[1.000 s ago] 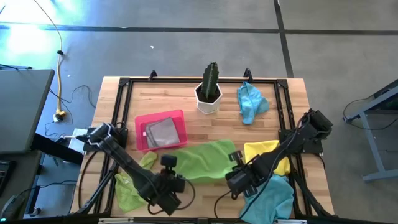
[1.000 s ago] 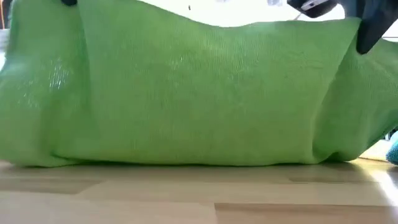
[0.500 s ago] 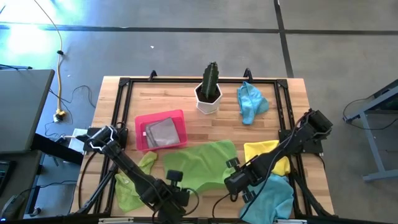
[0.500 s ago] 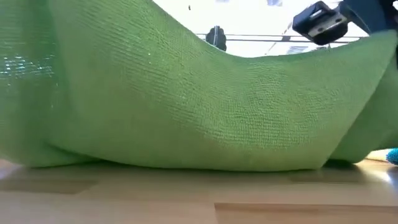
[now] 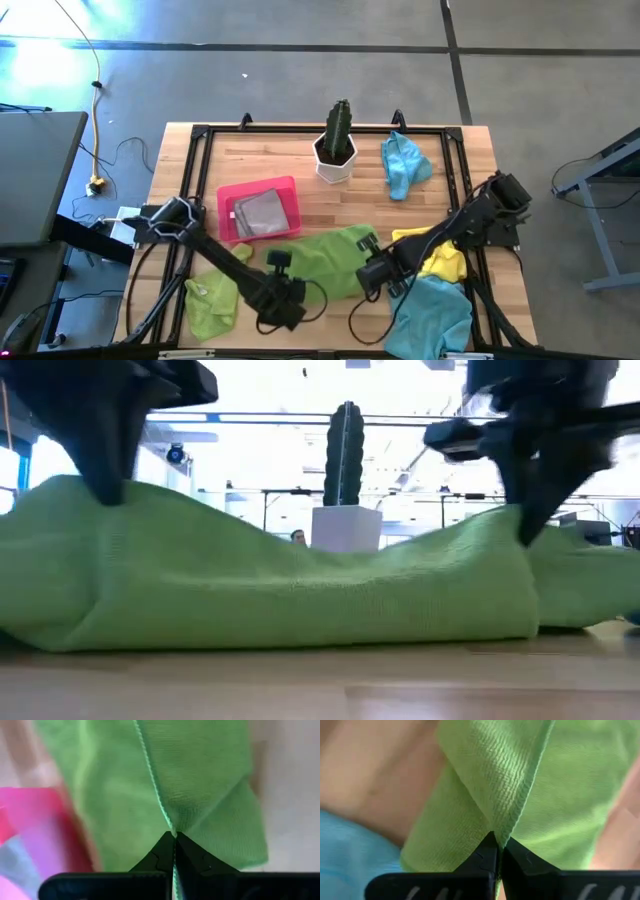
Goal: Fold microfiber towels
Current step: Fold the green microfiber cloth
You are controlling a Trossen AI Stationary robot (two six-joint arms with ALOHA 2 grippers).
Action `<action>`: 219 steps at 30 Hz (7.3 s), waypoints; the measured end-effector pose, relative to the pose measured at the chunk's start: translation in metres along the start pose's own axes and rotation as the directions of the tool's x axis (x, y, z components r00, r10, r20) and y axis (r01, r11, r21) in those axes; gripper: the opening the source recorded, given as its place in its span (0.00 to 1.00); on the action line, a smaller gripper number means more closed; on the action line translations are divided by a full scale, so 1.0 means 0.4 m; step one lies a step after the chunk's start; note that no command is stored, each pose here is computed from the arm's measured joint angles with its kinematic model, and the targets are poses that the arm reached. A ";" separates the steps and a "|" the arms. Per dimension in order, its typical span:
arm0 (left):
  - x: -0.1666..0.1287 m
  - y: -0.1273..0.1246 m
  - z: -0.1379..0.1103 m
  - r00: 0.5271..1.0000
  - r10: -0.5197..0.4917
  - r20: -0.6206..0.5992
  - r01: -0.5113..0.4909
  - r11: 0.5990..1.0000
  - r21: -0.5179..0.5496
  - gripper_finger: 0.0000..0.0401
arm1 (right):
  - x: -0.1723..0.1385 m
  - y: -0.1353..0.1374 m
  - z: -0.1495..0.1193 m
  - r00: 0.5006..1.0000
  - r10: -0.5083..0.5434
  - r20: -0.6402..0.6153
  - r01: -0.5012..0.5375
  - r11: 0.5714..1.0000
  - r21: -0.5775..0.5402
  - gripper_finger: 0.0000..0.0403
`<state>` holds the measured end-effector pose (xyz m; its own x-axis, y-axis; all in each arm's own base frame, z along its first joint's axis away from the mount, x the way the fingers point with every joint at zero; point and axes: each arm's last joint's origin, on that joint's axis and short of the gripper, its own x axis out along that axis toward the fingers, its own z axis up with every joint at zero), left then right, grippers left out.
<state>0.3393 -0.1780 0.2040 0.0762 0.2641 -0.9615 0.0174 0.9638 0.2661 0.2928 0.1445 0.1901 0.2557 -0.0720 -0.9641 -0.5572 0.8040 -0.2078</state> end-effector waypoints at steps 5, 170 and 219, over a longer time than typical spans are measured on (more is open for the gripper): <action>0.010 0.040 0.008 0.998 0.061 -0.029 -0.061 0.998 -0.026 0.00 | 0.012 -0.066 -0.016 1.000 -0.019 -0.022 0.019 1.000 -0.011 0.00; 0.213 0.031 -0.153 0.931 -0.077 0.356 0.252 0.841 -0.478 0.26 | 0.162 -0.093 -0.299 0.935 -0.153 0.321 -0.298 0.155 0.942 0.33; 0.023 0.079 -0.245 0.882 0.006 0.472 0.227 0.871 -0.435 0.26 | -0.109 -0.161 -0.164 1.000 -0.017 -0.003 0.005 0.111 0.994 0.00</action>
<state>0.2431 -0.1415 0.1968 0.5378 0.2213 -0.8135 -0.4012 0.9158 -0.0161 0.2658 0.0569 0.2346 0.2628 -0.0875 -0.9609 0.7247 0.6754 0.1367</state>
